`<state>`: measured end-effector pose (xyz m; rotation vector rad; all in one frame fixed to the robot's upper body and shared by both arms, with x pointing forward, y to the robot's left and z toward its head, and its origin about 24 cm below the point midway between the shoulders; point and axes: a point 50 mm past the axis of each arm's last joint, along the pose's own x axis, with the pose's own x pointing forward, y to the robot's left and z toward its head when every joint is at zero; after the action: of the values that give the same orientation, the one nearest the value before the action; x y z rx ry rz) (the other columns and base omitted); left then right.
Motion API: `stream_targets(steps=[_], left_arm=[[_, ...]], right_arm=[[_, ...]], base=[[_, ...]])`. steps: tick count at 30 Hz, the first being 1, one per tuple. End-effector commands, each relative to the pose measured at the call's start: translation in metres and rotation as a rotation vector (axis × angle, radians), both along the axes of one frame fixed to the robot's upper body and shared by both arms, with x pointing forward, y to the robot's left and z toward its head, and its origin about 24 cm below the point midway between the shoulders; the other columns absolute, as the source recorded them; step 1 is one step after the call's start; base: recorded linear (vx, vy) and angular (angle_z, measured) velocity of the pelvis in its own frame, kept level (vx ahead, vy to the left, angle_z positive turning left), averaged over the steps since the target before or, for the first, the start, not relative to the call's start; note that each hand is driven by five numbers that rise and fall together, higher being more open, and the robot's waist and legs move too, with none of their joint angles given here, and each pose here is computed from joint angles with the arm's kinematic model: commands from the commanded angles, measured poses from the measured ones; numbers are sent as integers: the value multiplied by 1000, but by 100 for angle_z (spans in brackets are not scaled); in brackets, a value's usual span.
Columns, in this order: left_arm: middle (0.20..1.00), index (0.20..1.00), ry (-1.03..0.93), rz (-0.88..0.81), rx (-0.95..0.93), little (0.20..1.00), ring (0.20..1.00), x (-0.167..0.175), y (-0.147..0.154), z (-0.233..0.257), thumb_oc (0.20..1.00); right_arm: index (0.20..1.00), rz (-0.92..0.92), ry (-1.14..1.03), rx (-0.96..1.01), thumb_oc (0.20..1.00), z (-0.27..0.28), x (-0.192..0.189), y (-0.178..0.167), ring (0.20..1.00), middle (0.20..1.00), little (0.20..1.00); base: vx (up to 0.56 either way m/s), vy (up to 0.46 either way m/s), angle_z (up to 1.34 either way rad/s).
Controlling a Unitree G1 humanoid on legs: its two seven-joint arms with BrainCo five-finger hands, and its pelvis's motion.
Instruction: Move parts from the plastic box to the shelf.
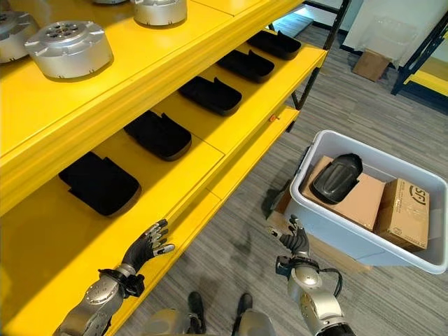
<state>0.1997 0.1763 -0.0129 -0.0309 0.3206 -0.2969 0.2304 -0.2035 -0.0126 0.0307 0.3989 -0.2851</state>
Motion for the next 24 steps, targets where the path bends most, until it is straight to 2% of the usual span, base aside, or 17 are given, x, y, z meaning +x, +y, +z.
stream_targets(steps=[1, 7, 12, 17, 24], left_arm=[[1000, 1000, -140, -212, 24, 1000, 1000, 8, -21, 24, 1000], [1000, 1000, -94, -277, -2, 1000, 1000, 16, -28, 25, 1000], [1000, 1000, -75, -210, 25, 1000, 1000, 17, -12, 24, 1000], [1000, 1000, -173, -101, -18, 1000, 1000, 22, 2, 37, 1000], [1000, 1000, -245, -101, -52, 1000, 1000, 22, 2, 42, 1000]], right_arm=[[1000, -47, -89, 61, 1000, 20, 22, -6, 1000, 1000, 1000], [1000, -71, -108, 22, 1000, 32, 45, -3, 1000, 1000, 1000], [1000, -127, -128, 20, 1000, 25, 40, 1, 1000, 1000, 1000], [1000, -168, -238, -27, 1000, 56, 59, -13, 1000, 1000, 1000], [1000, -239, -270, -77, 1000, 73, 69, -38, 1000, 1000, 1000]], base=[[-57, 41, -10], [47, -84, -43], [296, -607, 10], [18, -443, 5], [23, -214, -13]])
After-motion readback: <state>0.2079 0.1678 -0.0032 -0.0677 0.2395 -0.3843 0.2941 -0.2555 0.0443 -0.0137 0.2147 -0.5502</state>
